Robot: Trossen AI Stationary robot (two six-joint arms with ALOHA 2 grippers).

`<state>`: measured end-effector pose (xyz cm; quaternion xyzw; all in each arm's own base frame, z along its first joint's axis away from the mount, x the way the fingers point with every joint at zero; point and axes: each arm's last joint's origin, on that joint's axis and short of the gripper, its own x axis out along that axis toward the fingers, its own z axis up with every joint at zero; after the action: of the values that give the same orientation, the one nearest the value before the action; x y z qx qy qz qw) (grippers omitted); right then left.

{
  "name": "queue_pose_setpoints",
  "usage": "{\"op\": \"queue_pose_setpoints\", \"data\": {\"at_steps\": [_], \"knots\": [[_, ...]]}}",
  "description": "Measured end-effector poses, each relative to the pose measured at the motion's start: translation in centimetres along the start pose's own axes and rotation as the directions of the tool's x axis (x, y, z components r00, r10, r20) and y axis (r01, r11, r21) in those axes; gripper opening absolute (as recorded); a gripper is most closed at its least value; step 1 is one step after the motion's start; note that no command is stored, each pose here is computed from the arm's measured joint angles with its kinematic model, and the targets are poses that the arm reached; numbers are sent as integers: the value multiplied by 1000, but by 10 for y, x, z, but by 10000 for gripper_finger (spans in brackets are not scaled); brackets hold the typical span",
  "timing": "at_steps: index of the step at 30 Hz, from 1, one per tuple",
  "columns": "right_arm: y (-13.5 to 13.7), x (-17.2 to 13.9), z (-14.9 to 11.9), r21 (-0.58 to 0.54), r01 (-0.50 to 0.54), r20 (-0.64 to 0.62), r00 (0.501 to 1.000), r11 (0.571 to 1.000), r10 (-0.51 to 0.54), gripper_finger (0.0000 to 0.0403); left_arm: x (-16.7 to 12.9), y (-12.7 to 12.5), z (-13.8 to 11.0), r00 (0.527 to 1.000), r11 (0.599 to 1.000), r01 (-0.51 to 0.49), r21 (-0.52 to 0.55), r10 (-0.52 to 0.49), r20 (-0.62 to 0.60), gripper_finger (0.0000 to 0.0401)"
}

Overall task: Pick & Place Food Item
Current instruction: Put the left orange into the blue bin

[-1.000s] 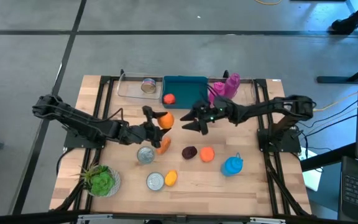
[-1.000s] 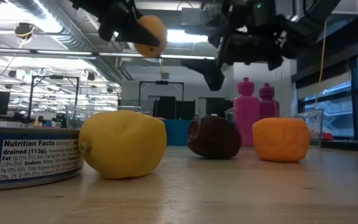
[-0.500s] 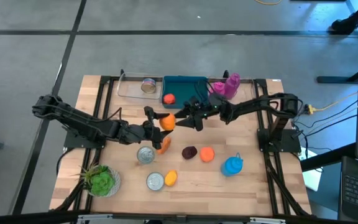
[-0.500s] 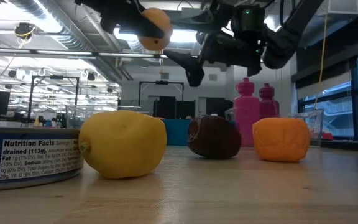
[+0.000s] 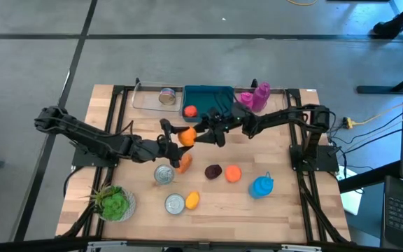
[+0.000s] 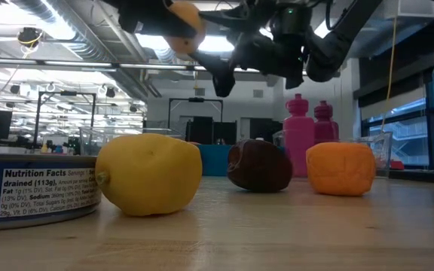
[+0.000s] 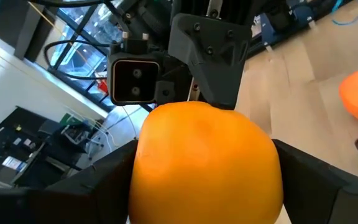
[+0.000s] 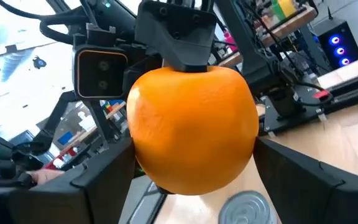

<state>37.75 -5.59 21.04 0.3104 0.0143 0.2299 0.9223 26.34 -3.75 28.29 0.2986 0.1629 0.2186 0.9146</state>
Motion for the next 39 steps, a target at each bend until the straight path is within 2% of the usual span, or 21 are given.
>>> {"op": "queue_pose_setpoints", "data": {"at_steps": [9,19,25,32,39], "knots": [[9,4,2,-14,-56,37,998,998,57,318,6,2,-1,999,999,45,-11,-45,27,306],[13,5,0,-40,-111,9,994,993,111,315,13,-5,-2,997,998,60,-16,-59,40,306],[13,5,0,-38,-112,8,994,993,112,312,13,-5,-2,997,998,61,-20,-60,41,306],[6,1,2,-3,-62,7,998,998,62,333,15,-5,-3,998,998,50,-35,-49,27,306],[4,-1,3,-42,-63,1,998,997,63,348,15,-5,-2,998,997,59,-48,-57,38,306]]}}
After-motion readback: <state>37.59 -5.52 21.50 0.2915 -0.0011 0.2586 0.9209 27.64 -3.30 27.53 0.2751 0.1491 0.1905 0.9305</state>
